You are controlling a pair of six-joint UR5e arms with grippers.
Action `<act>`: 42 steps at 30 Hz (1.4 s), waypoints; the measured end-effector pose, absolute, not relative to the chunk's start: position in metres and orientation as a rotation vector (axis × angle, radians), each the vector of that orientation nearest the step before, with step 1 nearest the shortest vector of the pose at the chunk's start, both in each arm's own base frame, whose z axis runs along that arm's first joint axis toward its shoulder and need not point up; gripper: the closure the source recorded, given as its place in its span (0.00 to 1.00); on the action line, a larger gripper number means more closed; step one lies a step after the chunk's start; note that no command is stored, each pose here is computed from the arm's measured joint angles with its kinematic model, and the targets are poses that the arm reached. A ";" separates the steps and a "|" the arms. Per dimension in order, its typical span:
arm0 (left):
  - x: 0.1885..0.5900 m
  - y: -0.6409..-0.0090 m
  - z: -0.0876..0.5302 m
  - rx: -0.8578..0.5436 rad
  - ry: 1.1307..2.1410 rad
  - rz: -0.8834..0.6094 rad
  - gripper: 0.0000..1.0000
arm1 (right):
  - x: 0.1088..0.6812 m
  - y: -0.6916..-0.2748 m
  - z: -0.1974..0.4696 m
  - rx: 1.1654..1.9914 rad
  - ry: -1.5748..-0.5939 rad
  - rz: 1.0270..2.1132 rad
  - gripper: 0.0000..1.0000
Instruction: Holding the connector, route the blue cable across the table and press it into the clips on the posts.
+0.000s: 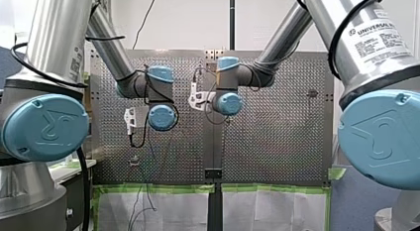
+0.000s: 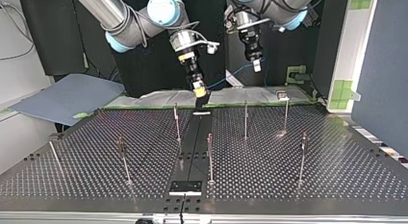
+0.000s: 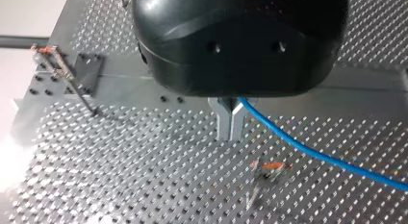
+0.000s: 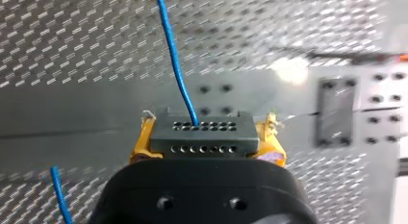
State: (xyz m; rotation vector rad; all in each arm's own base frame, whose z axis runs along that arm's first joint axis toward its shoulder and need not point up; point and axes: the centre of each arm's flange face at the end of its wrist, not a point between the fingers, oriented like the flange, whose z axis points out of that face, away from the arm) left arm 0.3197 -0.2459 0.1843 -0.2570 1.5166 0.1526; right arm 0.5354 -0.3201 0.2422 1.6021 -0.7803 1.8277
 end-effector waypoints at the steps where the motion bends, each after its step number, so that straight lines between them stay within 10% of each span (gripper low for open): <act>1: 0.321 -0.243 0.187 -0.261 1.516 0.157 1.00 | 0.537 -0.320 0.251 1.599 -0.770 1.841 1.00; 42: 0.401 -0.137 0.343 -0.416 1.275 0.159 1.00 | 0.610 -0.335 0.329 1.767 -0.713 1.869 1.00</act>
